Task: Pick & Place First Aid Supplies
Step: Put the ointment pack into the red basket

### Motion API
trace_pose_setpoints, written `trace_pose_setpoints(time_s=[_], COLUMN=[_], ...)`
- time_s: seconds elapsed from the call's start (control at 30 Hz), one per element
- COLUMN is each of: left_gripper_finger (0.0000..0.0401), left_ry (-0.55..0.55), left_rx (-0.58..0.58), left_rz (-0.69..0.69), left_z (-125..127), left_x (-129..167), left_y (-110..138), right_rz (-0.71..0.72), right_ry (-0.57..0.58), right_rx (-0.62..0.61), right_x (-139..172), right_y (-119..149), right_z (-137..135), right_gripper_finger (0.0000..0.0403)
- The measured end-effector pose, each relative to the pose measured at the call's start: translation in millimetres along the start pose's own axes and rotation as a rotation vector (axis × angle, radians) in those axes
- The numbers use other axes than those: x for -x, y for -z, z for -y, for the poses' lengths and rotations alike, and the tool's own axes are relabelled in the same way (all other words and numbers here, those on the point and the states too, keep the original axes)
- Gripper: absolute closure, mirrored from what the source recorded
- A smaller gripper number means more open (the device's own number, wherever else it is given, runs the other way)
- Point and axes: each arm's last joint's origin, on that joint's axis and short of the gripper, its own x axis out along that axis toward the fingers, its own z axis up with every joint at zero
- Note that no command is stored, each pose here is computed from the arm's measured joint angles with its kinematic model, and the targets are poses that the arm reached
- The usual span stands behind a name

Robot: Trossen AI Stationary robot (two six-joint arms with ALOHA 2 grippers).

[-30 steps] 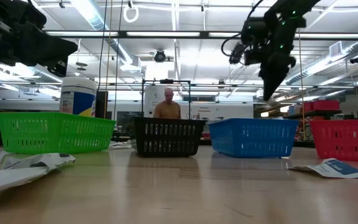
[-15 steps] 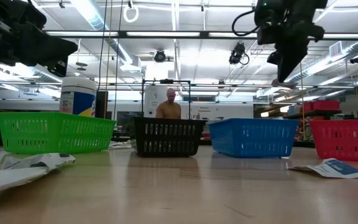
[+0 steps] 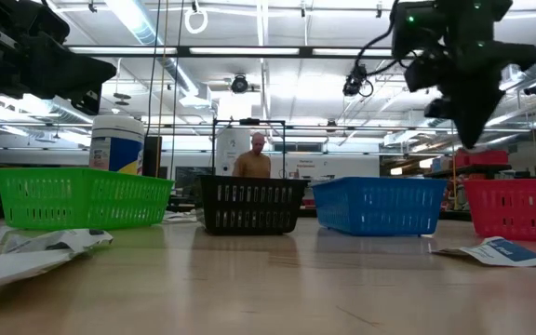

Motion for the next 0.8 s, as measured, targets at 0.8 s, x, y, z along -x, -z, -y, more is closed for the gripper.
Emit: trace_pose_setpoints(time_s=[0.8], left_gripper_finger=[0.0369], left_ry=[0.0], left_rx=[0.0], left_rz=[0.0], left_z=[0.0], left_x=[0.0], left_y=[0.1], right_rz=[-0.141], right_ry=[-0.076], right_rx=[0.095], right_x=[-35.1], right_y=[18.0], right_z=[-34.4], right_gripper_finger=[0.0368])
